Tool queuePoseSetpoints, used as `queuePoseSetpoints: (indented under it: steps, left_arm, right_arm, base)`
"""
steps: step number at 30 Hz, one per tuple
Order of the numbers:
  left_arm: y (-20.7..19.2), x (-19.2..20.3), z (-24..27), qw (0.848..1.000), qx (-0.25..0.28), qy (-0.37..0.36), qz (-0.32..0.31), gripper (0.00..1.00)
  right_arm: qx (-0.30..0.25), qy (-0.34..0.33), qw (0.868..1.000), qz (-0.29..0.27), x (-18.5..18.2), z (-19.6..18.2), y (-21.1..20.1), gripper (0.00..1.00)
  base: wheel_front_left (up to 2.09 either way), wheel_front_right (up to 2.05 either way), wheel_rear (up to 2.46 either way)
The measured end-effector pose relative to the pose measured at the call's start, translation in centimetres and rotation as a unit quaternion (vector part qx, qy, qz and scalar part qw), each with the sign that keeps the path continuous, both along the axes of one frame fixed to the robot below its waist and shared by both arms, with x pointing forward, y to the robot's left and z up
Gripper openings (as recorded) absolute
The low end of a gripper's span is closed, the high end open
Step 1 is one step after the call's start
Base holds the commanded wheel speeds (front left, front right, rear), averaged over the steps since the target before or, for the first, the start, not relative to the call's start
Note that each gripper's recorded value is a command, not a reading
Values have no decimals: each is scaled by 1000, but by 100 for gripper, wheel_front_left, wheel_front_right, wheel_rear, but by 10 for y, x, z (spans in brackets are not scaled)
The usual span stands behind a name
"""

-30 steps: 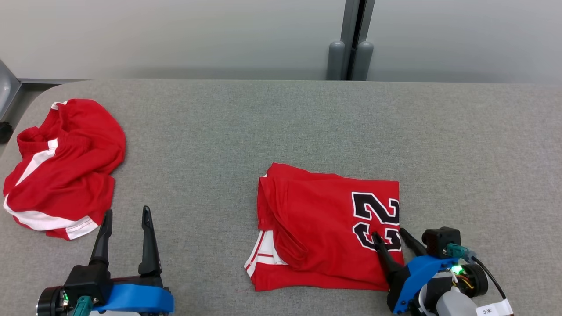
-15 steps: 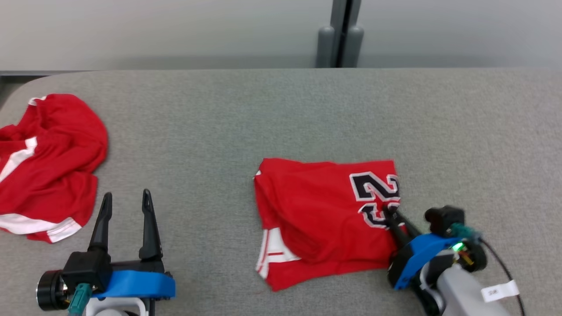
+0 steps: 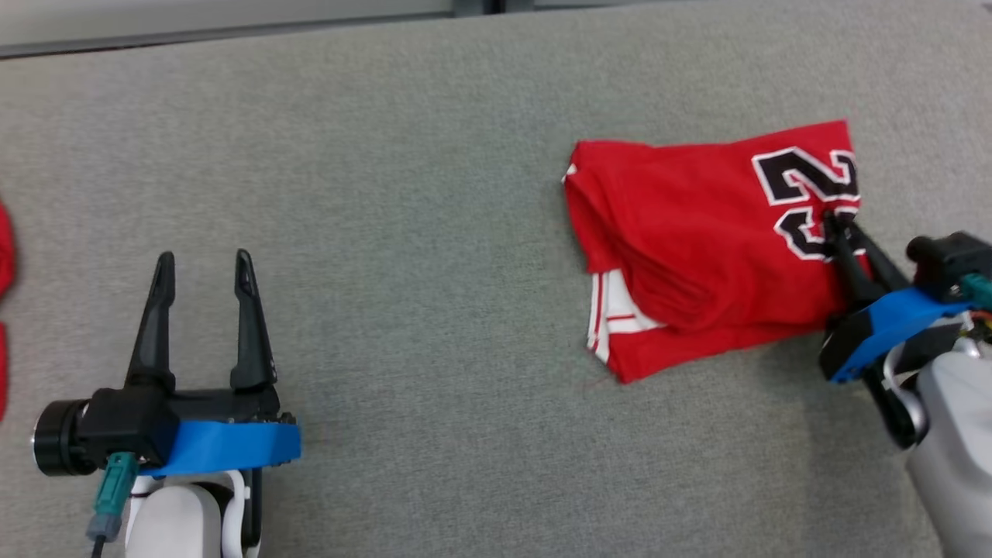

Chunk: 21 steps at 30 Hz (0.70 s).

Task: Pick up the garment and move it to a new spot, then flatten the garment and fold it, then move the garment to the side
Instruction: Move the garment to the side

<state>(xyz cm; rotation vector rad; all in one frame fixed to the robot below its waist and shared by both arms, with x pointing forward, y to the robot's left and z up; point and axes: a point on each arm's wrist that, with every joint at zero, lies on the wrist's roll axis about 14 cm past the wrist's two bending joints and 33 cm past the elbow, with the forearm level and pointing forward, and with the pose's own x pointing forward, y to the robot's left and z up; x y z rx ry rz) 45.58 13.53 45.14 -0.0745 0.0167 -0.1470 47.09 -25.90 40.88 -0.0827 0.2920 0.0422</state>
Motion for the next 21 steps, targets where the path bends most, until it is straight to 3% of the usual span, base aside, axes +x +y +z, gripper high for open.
queuePoseSetpoints:
  steps: [5, 14, 21]
  left_arm:
    - [-11, 19, -3, 1000, 0, -10, -15, 100]
    - [-13, 29, -5, 1000, 3, -19, -21, 100]
    - [-15, 35, -16, 1000, 5, -14, -26, 100]
  right_arm:
    - [-30, -5, 999, -12, 6, 6, -28, 0]
    - [-46, -42, 998, 18, 48, 31, -16, 0]
    - [-114, -31, 993, 8, 71, 43, -55, 0]
  base:
    - [0, 0, 0]
    - [0, 0, 0]
    - [0, 0, 0]
